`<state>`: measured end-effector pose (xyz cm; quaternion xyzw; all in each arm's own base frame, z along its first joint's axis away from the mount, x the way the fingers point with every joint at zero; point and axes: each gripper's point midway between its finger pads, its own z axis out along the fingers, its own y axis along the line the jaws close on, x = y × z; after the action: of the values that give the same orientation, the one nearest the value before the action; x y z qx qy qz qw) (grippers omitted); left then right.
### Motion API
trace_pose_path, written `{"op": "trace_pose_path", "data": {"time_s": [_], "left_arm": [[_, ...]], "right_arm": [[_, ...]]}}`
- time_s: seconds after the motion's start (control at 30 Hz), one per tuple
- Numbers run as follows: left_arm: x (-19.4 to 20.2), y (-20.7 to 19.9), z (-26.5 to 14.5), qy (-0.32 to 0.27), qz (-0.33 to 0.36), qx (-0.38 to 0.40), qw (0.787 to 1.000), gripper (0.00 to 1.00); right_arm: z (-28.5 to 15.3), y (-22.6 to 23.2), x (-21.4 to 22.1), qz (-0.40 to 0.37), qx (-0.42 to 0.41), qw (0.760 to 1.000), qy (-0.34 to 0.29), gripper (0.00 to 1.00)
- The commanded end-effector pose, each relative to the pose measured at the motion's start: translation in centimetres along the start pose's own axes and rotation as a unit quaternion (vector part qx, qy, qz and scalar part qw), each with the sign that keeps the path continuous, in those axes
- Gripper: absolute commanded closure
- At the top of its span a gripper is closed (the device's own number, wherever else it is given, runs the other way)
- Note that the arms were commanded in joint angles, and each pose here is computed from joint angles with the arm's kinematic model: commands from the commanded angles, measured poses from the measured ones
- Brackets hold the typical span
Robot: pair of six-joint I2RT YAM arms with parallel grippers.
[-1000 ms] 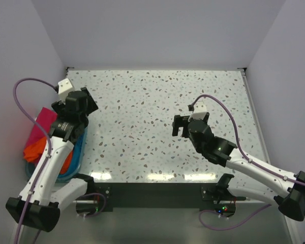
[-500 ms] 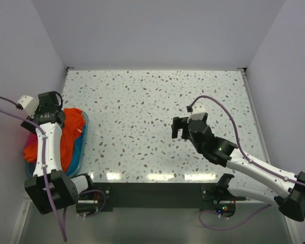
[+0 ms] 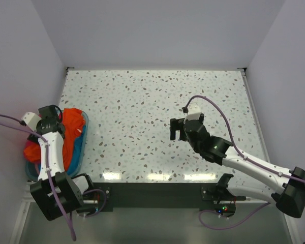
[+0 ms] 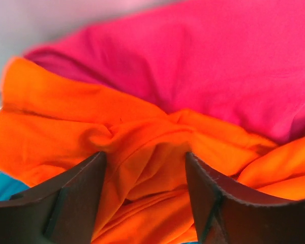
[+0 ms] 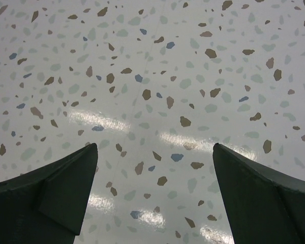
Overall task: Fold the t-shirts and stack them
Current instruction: Grab the tshirt from the pile
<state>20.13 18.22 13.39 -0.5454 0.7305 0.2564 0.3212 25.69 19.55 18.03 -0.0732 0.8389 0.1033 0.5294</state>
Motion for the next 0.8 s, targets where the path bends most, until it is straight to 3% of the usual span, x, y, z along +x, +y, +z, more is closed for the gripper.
{"op": "trace_pose_path", "data": {"time_s": [0.0, 0.03, 0.1, 0.13, 0.23, 0.47, 0.57, 0.7, 0.73, 0.77], "left_arm": [[0.7, -1.3, 0.5, 0.010, -0.024, 0.032, 0.999, 0.36], [0.9, -1.3, 0.6, 0.013, -0.022, 0.031, 0.999, 0.39], [1.0, -1.5, 0.7, 0.016, -0.019, 0.033, 0.999, 0.57], [0.9, -1.9, 0.5, 0.019, -0.014, 0.045, 0.999, 0.75], [-1.2, -3.2, -1.1, 0.005, -0.016, 0.089, 0.996, 1.00], [-8.9, -7.3, -9.8, -0.060, -0.032, 0.267, 0.961, 1.00], [-12.2, -9.3, -15.0, -0.079, -0.050, 0.360, 0.928, 1.00], [-15.6, -12.5, -22.9, -0.088, -0.057, 0.495, 0.863, 1.00], [-17.2, -13.0, -26.6, -0.106, -0.058, 0.533, 0.838, 1.00], [-17.7, -13.9, -28.0, -0.108, -0.054, 0.548, 0.828, 1.00]], "right_arm": [[-0.1, 0.6, -1.7, 0.015, -0.006, 1.000, -0.017, 0.01], [-0.1, 0.6, -1.7, 0.014, -0.004, 1.000, -0.016, 0.01], [-0.1, 0.6, -1.6, 0.013, -0.003, 1.000, -0.015, 0.01], [0.0, 0.6, -1.6, 0.012, -0.003, 1.000, -0.015, 0.01], [0.0, 0.8, -1.7, 0.013, -0.006, 1.000, -0.013, 0.01], [-0.6, 2.0, -4.1, 0.036, -0.025, 0.999, -0.029, 0.01], [-1.4, 2.8, -6.7, 0.049, -0.045, 0.997, -0.050, 0.01], [-2.8, 3.7, -11.2, 0.057, -0.059, 0.993, -0.086, 0.01], [-3.0, 3.6, -12.0, 0.058, -0.055, 0.992, -0.094, 0.01], [-3.2, 3.6, -12.7, 0.056, -0.053, 0.992, -0.100, 0.01]]}}
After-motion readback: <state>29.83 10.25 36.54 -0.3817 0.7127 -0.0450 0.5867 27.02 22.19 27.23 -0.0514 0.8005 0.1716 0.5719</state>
